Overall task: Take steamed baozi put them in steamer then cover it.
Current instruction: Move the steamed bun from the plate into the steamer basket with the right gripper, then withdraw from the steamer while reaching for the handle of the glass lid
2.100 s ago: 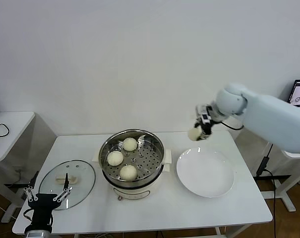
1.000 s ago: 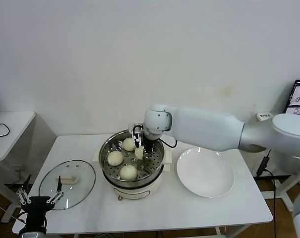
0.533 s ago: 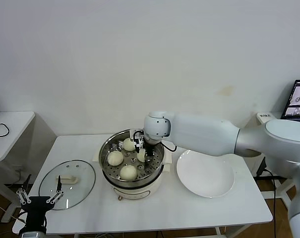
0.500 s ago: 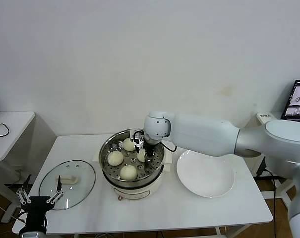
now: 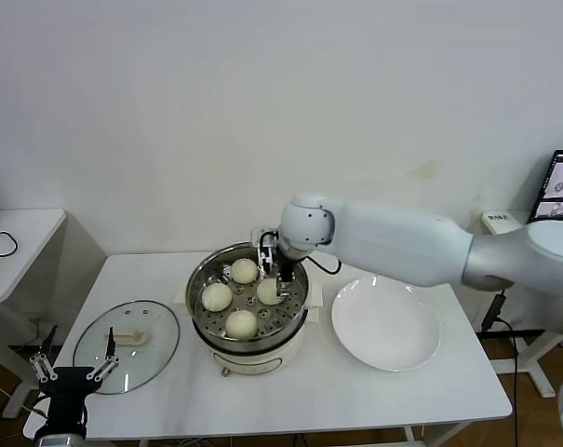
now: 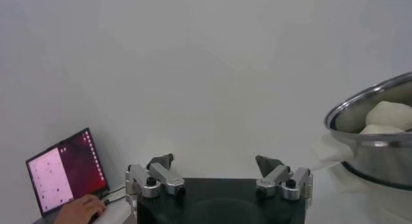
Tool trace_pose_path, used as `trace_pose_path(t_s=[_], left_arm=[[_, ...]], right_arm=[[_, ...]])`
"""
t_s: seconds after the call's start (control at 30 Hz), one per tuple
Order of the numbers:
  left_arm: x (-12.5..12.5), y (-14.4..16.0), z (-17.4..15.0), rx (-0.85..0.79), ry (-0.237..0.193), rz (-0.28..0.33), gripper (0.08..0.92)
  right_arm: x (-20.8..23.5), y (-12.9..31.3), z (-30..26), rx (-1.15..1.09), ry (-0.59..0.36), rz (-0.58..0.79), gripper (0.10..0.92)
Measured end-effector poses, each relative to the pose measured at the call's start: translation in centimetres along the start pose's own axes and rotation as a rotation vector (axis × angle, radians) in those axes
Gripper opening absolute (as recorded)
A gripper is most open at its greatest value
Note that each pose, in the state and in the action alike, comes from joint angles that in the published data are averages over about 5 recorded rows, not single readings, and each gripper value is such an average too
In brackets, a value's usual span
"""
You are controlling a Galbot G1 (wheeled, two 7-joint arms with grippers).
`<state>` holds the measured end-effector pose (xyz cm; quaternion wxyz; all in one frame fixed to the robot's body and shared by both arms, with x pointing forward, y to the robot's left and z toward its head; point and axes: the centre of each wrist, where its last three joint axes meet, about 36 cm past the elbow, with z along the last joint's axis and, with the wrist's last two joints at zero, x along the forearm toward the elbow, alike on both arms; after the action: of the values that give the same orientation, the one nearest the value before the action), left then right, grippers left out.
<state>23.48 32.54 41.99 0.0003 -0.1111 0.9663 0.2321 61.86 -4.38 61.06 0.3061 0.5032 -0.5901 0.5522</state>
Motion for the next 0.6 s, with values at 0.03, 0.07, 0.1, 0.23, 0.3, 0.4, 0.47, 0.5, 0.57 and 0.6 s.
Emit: trace_pose_path(t_s=[0.03, 0.07, 0.1, 0.23, 0.3, 0.4, 0.47, 0.5, 0.57, 0.6], left_arm=[[0.0, 0.0, 0.0, 0.000, -0.001, 0.000, 0.823], [-0.1, 0.0, 0.0, 0.001, -0.002, 0.000, 0.823], [-0.1, 0.0, 0.0, 0.002, -0.002, -0.001, 0.823], [-0.3, 0.0, 0.2, 0.011, -0.005, -0.004, 0.823], [-0.5, -0.1, 0.3, 0.014, -0.008, -0.004, 0.823], [-0.6, -0.2, 0.5, 0.019, -0.012, -0.004, 0.823], [-0.8, -0.4, 0.7, 0.022, -0.014, -0.004, 0.823], [-0.8, -0.5, 0.9, 0.022, -0.016, -0.004, 0.823], [-1.0, -0.5, 1.1, 0.023, -0.021, -0.004, 0.823], [-1.0, -0.5, 1.2, 0.022, -0.024, -0.003, 0.823]], right_arm=[[0.5, 0.1, 0.3, -0.006, -0.009, 0.008, 0.823], [0.9, 0.2, 0.7, -0.014, -0.021, 0.018, 0.823], [1.3, 0.4, 1.2, -0.023, -0.034, 0.030, 0.823], [2.8, 1.7, 3.2, -0.066, -0.107, 0.099, 0.823], [3.3, 2.6, 4.5, -0.095, -0.156, 0.151, 0.823], [3.4, 4.4, 6.7, -0.152, -0.246, 0.237, 0.823], [3.2, 5.8, 8.1, -0.198, -0.319, 0.299, 0.823], [3.0, 6.5, 8.7, -0.222, -0.357, 0.331, 0.823], [2.5, 7.9, 9.8, -0.272, -0.438, 0.396, 0.823], [2.2, 8.6, 10.4, -0.297, -0.478, 0.428, 0.823]])
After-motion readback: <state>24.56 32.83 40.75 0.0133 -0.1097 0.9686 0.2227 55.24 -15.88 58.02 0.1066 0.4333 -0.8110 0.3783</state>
